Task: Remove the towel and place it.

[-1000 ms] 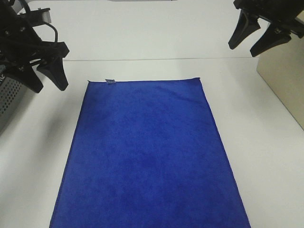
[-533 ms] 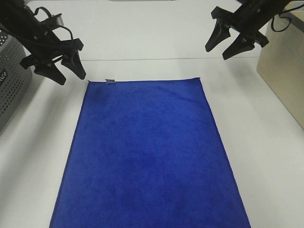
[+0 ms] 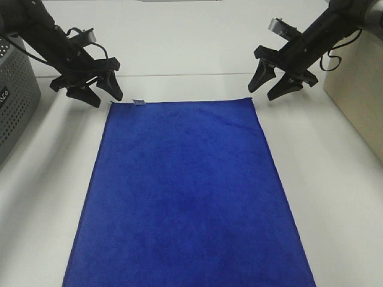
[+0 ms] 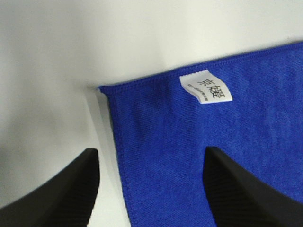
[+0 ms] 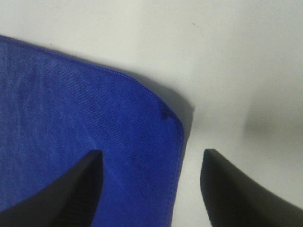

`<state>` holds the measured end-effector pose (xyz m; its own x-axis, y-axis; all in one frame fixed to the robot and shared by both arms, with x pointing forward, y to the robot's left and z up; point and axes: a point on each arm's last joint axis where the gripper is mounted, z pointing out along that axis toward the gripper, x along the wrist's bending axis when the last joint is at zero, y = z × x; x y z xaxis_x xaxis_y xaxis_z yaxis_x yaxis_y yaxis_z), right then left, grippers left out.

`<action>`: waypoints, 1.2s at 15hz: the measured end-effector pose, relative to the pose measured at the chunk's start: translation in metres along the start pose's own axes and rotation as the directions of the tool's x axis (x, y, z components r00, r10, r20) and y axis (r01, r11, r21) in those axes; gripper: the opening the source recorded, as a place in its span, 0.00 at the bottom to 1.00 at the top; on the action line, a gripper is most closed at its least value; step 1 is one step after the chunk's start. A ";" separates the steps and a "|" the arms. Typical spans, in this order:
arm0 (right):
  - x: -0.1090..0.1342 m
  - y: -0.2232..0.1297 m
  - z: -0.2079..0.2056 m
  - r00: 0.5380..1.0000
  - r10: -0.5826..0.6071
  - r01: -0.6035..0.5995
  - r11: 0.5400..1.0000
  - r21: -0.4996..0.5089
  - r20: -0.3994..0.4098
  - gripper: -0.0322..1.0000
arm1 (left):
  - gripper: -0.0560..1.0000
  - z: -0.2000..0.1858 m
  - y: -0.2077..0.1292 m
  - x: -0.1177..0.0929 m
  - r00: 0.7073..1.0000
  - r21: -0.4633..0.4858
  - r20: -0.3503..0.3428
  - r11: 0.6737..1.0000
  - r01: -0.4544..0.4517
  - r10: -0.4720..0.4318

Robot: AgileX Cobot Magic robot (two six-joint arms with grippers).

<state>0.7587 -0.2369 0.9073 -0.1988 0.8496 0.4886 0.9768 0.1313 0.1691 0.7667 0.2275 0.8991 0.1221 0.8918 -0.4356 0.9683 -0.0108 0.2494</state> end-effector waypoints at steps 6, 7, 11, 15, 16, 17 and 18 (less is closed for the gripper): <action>-0.016 -0.004 0.030 1.000 0.021 -0.021 0.999 0.047 -0.016 0.62 | 0.62 0.023 -0.001 0.012 1.000 -0.024 -0.008 1.000 -0.019 0.019; -0.017 -0.004 0.032 1.000 0.023 -0.022 0.999 0.043 -0.020 0.62 | 0.62 0.024 0.001 0.013 1.000 -0.042 -0.007 0.999 -0.016 0.016; -0.018 -0.002 0.034 1.000 0.018 -0.018 1.000 0.022 -0.025 0.61 | 0.62 0.026 0.003 0.013 1.000 -0.063 -0.004 0.998 -0.023 0.023; -0.017 -0.002 0.035 1.000 0.015 -0.015 1.000 0.020 -0.022 0.61 | 0.62 0.026 0.001 0.012 0.999 -0.031 0.005 0.998 -0.050 0.051; -0.017 -0.001 0.035 1.000 0.011 -0.011 1.000 0.008 -0.014 0.61 | 0.62 0.026 0.000 0.012 0.998 -0.024 0.007 0.998 -0.060 0.060; -0.014 0.001 0.038 1.000 0.000 0.000 1.000 -0.009 0.004 0.61 | 0.62 0.026 -0.001 0.012 0.998 -0.020 0.008 0.998 -0.065 0.065; -0.010 0.003 0.040 1.000 -0.018 0.018 1.000 -0.023 0.020 0.61 | 0.62 0.027 -0.001 0.011 0.998 -0.016 0.009 0.997 -0.070 0.070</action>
<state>0.7671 -0.2245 0.8687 -0.2145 0.8570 0.4685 0.9709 0.1350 0.1976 0.7729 0.2248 0.8705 0.1916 0.8846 -0.4253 0.9539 -0.0658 0.2930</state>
